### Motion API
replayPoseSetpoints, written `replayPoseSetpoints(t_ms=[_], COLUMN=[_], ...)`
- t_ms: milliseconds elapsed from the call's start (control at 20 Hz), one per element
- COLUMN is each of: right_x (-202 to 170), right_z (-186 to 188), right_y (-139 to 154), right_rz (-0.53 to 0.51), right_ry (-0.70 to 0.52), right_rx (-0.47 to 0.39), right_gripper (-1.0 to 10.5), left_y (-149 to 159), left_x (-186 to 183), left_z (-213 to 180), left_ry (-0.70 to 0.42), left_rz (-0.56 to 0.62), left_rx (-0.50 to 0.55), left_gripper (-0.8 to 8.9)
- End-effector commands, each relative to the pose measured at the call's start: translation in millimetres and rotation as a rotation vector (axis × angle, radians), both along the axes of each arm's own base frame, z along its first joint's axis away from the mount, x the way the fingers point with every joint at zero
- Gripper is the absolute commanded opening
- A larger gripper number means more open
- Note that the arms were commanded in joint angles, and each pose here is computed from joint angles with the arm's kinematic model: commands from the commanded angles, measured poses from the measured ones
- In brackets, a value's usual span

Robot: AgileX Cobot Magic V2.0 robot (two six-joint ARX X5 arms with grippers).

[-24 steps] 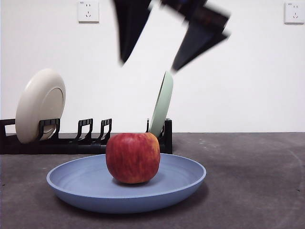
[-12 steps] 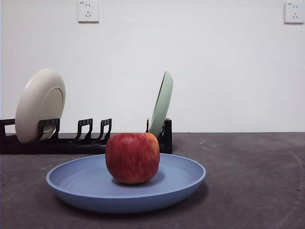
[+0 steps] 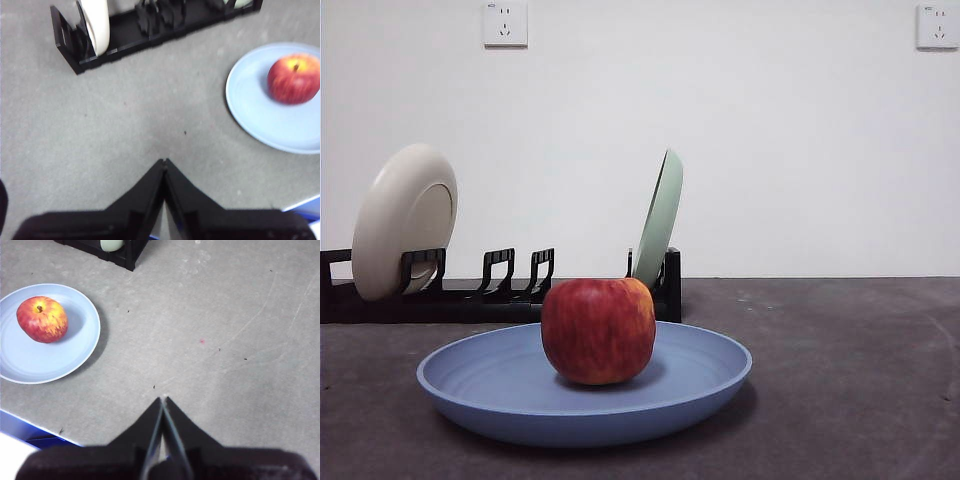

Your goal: Take the blue plate from the plate rack,put the plate on the table,take the apple from the table,put the apple in the plate

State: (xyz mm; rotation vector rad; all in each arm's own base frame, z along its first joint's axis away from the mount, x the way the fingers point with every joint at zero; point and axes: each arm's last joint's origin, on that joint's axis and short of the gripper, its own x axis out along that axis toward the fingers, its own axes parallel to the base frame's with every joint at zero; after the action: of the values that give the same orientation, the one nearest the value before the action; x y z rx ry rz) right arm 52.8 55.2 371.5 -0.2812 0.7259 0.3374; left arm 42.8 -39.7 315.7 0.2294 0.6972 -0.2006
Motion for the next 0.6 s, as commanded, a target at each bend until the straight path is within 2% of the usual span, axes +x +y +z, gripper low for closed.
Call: replayPoseSetpoints(t_ms=[50,150,250,500,600], right_x=[-0.7,-0.7,-0.8,-0.7,-0.8], right_z=[-1.0,-1.1,-0.9,-1.0,-1.0], right_y=[-1.2,-1.1,-1.3,-1.2,-1.2], right_rz=[-0.010,-0.009,-0.010,-0.010,-0.010], right_ry=[0.011,0.011,0.011,0.011,0.011], right_rx=[-0.011,-0.012,-0.011,-0.012,-0.012], right_gripper=[0.0,0.0,0.0,0.0,0.0], left_y=[-13.6,-31.7,-51.3,-87.8,-99.8], left_x=[6.8,15.5,26.4,48.4,59.0], left_z=[7.2,15.7,21.2,18.8,21.7], left_ry=[0.047,0.065,0.038,-0.023,-0.110], left_rz=[-0.017,-0.048,-0.064,-0.236,-0.311], left_rx=[-0.012,-0.090,-0.162,0.061,0.114], left_gripper=[-0.06,-0.04,-0.04,-0.04,-0.04])
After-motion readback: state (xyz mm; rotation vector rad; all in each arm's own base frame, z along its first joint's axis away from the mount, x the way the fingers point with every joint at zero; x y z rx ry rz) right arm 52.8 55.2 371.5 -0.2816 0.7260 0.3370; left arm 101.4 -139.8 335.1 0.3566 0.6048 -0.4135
